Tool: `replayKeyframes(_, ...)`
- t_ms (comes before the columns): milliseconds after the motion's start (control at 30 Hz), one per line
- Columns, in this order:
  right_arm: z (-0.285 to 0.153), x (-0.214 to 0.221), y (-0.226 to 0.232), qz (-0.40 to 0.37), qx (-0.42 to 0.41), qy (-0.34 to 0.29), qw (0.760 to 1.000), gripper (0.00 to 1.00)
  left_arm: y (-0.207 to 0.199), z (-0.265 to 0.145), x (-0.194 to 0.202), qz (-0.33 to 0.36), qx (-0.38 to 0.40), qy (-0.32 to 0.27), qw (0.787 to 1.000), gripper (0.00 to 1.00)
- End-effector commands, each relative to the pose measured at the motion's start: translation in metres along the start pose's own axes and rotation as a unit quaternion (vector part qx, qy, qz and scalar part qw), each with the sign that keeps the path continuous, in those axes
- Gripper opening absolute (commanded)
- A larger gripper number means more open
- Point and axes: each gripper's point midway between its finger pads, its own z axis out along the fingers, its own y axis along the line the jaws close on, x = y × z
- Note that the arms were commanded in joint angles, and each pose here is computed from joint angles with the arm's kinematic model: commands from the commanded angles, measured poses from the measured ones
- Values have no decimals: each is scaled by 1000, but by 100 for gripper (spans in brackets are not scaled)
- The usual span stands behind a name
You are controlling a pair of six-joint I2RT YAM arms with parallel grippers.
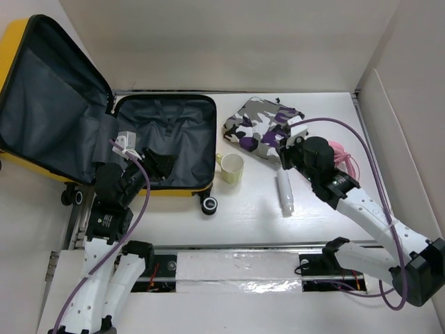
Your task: Pack the luggage
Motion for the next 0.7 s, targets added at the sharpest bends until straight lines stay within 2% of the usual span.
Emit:
replayKeyframes(0, 0, -26, 6, -4, -5, -22, 1000, 12, -7, -1, -15, 31, 12, -28, 999, 37)
replayKeyframes(33, 4, -23, 10, -6, -9, -16, 1000, 19, -6, -1, -14, 33, 11, -29, 999, 15)
replayKeyframes(67, 6, -23, 9, -7, -6, -14, 1000, 39, -4, -1, -14, 37, 9, -31, 999, 0)
replayKeyframes(167, 19, -11, 14, -12, -3, 18, 1000, 74, 0, -2, -13, 41, 0, -32, 999, 0)
replayKeyframes(267, 34, -4, 25, -10, -11, 36, 999, 80, 0, -1, -10, 42, 2, -26, 999, 0)
replayKeyframes(300, 38, -4, 26, -8, -13, 38, 999, 80, 0, -1, -10, 43, 2, -25, 999, 7)
replayKeyframes(333, 42, -5, 33, -5, -19, 37, 999, 82, 0, -2, -10, 44, 1, -26, 999, 25)
replayKeyframes(433, 60, -1, 47, -4, -32, 45, 998, 83, 2, -3, -11, 46, -3, -29, 999, 42)
replayKeyframes(667, 105, 21, 67, -3, -44, 82, 996, 77, 2, -5, -10, 48, -3, -29, 998, 43)
